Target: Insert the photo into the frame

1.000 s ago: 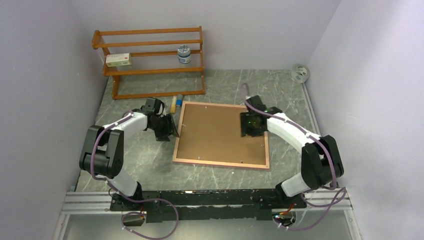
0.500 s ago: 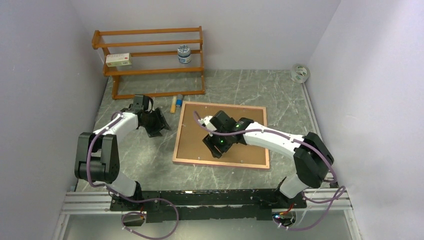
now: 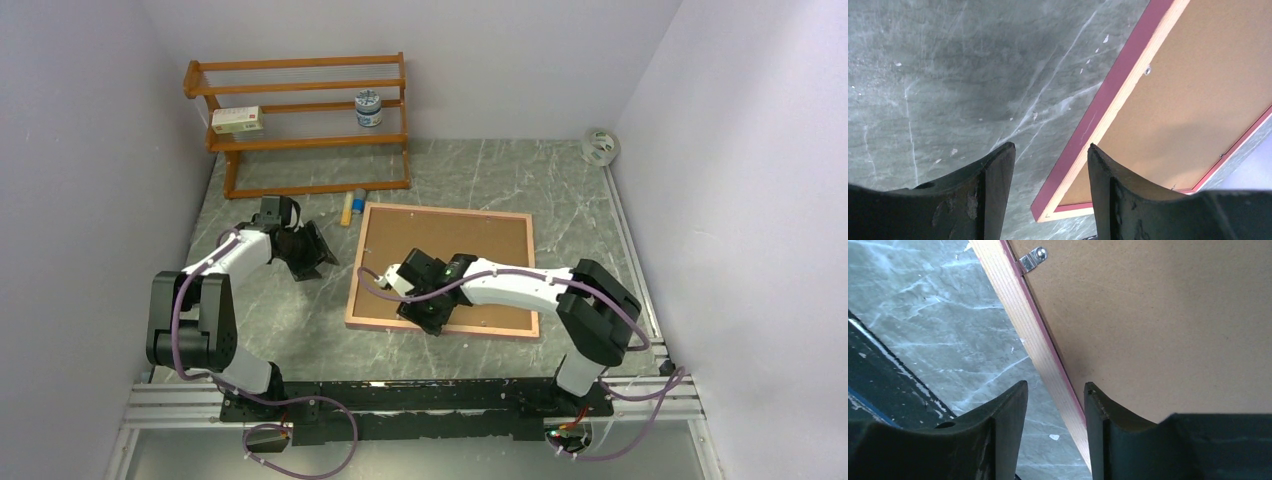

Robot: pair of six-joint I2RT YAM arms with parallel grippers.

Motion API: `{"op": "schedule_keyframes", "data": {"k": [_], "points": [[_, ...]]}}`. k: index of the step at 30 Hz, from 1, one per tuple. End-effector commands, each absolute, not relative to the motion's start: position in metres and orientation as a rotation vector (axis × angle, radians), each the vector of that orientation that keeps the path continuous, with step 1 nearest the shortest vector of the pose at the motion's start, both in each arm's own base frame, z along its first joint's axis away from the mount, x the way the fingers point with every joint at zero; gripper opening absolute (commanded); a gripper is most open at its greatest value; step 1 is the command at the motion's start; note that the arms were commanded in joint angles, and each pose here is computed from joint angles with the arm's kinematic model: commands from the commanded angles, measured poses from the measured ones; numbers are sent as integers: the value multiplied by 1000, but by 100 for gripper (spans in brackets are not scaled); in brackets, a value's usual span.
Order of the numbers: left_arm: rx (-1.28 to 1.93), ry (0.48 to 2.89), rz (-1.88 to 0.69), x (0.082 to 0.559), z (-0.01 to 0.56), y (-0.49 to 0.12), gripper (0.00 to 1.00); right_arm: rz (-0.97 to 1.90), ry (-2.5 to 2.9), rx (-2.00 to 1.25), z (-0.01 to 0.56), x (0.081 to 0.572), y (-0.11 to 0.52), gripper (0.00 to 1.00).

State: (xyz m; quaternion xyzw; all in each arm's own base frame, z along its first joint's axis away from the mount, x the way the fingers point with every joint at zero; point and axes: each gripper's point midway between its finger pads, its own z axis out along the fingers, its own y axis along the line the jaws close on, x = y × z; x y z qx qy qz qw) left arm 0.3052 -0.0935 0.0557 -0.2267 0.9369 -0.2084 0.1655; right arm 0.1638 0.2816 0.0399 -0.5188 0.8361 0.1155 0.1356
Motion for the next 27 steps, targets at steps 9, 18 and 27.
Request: {"op": "schedule_keyframes", "data": {"k": [9,18,27], "points": [[-710,2627,-697,296,65,-99,62,133,2313,-1583,23,167,280,38],[-674,2634,-810,287,63,-110,73,65,2284,-1600,18,165,283,34],[-542,2606,-1030,274,75,-132,85,210,2220,-1525,73,170,312,14]]}}
